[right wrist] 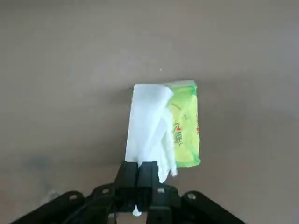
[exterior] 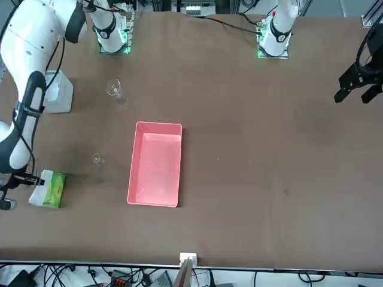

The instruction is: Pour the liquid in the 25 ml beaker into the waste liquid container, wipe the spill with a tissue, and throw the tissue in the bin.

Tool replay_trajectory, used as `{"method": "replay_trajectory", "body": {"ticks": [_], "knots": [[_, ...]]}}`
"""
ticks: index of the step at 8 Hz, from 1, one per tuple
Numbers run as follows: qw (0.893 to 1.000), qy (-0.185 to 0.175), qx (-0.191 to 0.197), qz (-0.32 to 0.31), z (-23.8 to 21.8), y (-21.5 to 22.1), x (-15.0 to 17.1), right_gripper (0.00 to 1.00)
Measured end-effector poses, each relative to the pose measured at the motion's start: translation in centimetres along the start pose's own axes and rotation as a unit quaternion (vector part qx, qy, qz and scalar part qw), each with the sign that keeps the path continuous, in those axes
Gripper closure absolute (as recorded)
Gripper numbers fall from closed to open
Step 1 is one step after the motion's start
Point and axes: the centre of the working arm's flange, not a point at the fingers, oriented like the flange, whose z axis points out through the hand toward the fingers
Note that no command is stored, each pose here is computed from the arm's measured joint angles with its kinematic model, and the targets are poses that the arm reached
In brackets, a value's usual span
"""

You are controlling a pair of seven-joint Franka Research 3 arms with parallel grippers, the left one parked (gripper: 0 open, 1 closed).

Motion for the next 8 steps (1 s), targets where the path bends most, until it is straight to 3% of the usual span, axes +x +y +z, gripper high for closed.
{"method": "replay_trajectory", "body": {"ticks": [5, 8], "knots": [[0.999, 0.005, 0.036, -0.03, -6.4, -4.2, -1.4, 0.98], [0.996, 0.01, 0.041, -0.072, -7.4, -9.6, -1.4, 0.98]]}}
